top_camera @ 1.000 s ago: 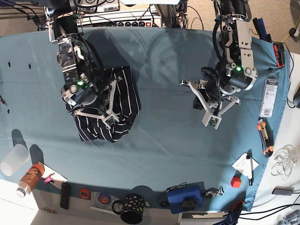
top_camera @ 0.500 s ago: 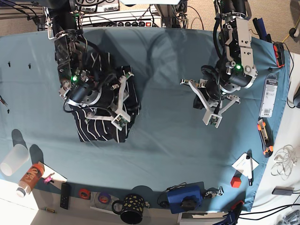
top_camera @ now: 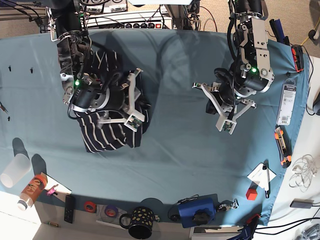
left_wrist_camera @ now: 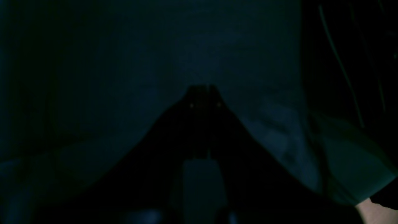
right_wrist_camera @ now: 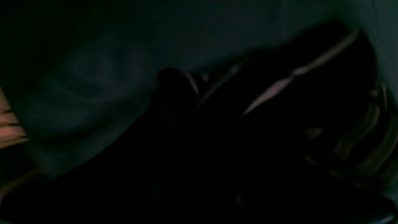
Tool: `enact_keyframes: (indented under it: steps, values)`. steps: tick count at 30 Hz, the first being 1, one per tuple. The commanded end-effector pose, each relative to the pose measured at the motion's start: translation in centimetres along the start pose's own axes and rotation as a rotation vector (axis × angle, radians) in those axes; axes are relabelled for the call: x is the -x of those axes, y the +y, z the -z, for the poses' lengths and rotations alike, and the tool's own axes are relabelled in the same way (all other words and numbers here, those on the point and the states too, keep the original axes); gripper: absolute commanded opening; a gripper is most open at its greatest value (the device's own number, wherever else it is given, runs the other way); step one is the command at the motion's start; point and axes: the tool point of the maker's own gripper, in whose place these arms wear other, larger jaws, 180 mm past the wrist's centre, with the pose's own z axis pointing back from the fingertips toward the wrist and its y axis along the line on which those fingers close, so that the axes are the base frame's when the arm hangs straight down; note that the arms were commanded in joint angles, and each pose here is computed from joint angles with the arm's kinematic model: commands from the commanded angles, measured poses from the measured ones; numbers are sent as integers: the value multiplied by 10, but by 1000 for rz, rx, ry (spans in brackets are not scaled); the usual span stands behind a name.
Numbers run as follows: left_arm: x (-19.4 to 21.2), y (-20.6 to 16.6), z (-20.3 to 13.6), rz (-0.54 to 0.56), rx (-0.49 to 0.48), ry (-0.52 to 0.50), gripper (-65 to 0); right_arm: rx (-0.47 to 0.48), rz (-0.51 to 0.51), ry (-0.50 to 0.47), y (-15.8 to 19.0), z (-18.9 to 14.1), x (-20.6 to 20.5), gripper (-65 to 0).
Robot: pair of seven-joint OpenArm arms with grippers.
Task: Layout the t-shirt on the table in an organized manner, then fold the t-shirt properly
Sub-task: 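Press and flatten the folded bundle with the right gripper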
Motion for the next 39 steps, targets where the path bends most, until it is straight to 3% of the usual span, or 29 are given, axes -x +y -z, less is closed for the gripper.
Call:
enact_keyframes:
  steps: [1, 5, 10, 13, 17, 20, 26, 31, 36, 39]
  values:
    - [-14, -2, -3, 10, 7, -50, -650, 81, 2, -6, -19, -7, -5, -458]
    - [-15, -2, -3, 11, 7, -51, -650, 294, 45, 56, -57, -15, 9, -458]
    - [-15, -2, -3, 10, 7, -54, -650, 292, 75, 18, -58, -16, 3, -458]
    - [-19, -2, -4, 9, 8, -74, -650, 359, 198, -28, -71, -19, -3, -459]
    - [-18, -2, -4, 10, 7, -73, -650, 394, 145, 128, -74, -8, 27, -459]
    - [-19, -3, -4, 8, 12, -77, -650, 445, 116, 112, -84, -10, 22, -458]
    - [-20, -5, -4, 7, 26, -82, -650, 437, 107, 32, -86, -17, -1, -458]
    - [-20, -9, -4, 50, 45, -81, -650, 338, 46, -19, -70, -10, -13, -343]
    - [-20, -9, -4, 50, 46, -83, -640, 325, 85, -17, -65, -17, -16, -342]
    - [-21, -9, -4, 50, 46, -90, -634, 345, 56, -104, -60, -35, -36, -342]
